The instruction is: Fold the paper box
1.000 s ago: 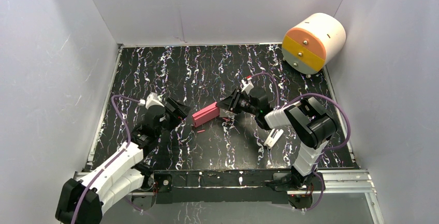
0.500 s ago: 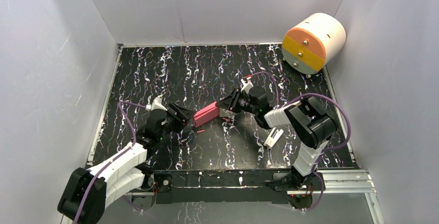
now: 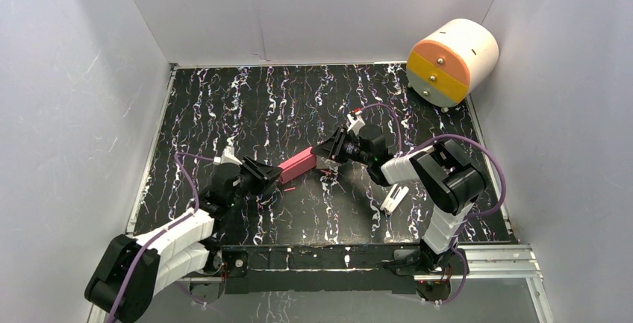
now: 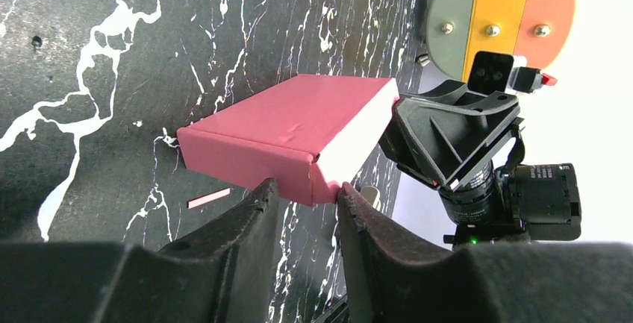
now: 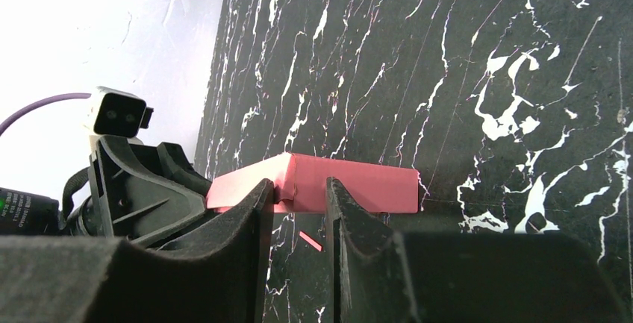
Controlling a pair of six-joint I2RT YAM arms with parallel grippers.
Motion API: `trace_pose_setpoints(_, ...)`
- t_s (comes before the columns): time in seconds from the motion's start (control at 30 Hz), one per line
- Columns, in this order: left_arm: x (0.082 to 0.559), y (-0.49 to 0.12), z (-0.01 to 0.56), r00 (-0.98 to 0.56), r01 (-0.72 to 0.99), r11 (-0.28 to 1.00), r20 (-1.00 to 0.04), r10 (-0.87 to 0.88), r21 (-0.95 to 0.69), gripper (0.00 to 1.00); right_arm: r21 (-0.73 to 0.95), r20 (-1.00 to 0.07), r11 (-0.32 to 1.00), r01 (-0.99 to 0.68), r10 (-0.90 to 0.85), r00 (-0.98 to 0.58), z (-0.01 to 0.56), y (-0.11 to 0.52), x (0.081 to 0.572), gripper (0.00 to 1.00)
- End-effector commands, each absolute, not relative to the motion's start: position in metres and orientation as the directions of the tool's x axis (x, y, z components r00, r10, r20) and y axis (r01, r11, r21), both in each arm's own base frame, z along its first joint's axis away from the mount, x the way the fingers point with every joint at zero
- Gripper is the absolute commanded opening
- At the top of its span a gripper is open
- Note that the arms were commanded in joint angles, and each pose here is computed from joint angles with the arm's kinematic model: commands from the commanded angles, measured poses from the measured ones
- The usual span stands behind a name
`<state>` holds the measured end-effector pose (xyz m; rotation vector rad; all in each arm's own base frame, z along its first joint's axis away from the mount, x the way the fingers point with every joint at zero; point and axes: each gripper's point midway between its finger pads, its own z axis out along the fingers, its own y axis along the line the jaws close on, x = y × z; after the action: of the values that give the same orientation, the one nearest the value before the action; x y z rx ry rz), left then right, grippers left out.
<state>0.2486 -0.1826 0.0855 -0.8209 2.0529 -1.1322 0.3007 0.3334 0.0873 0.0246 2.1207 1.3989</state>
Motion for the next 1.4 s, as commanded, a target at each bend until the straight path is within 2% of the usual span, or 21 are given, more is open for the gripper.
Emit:
trace_pose_setpoints(0.0, 0.237, -0.172, 0.051, -0.611, -0.293, 0.493, -0.236, -0.755, -0.819, 0.31, 0.793, -0.391, 0.581, -0.183, 0.254, -0.885, 0.03, 0.317, 0.278, 0.26)
trace_pose_setpoints(0.17, 0.226, -0.157, 0.022, -0.588, -0.378, 0.514, -0.23, -0.776, -0.77, 0.21, 0.796, -0.407, 0.567, -0.212, 0.243, -0.88, 0.034, 0.319, 0.278, 0.25)
trace_pose_setpoints(0.43, 0.224, -0.139, 0.003, -0.564, -0.44, 0.576, -0.287, -0.774, -0.689, 0.15, 0.798, -0.449, 0.526, -0.296, 0.189, -0.873, 0.049, 0.327, 0.276, 0.26)
trace_pose_setpoints(0.53, 0.229, -0.141, 0.006, -0.581, -0.42, 0.603, -0.31, -0.753, -0.678, 0.15, 0.8, -0.471, 0.499, -0.333, 0.179, -0.864, 0.064, 0.327, 0.278, 0.33)
trace_pose_setpoints(0.63, 0.233, -0.14, 0.009, -0.582, -0.404, 0.622, -0.336, -0.74, -0.67, 0.14, 0.799, -0.497, 0.471, -0.373, 0.168, -0.852, 0.084, 0.327, 0.284, 0.46)
trace_pose_setpoints(0.7, 0.235, -0.139, 0.013, -0.582, -0.39, 0.636, -0.356, -0.731, -0.666, 0.14, 0.796, -0.513, 0.459, -0.394, 0.166, -0.842, 0.096, 0.325, 0.288, 0.51)
trace_pose_setpoints(0.93, 0.242, -0.14, 0.023, -0.605, -0.333, 0.689, -0.415, -0.68, -0.643, 0.14, 0.812, -0.517, 0.415, -0.411, 0.184, -0.836, 0.122, 0.315, 0.302, 0.55)
trace_pose_setpoints(1.13, 0.246, -0.143, 0.03, -0.617, -0.299, 0.708, -0.436, -0.655, -0.639, 0.14, 0.81, -0.531, 0.39, -0.437, 0.176, -0.829, 0.137, 0.316, 0.315, 0.65)
trace_pose_setpoints(1.37, 0.248, -0.148, 0.032, -0.631, -0.28, 0.709, -0.433, -0.644, -0.647, 0.14, 0.82, -0.506, 0.385, -0.424, 0.14, -0.851, 0.125, 0.327, 0.326, 0.63)
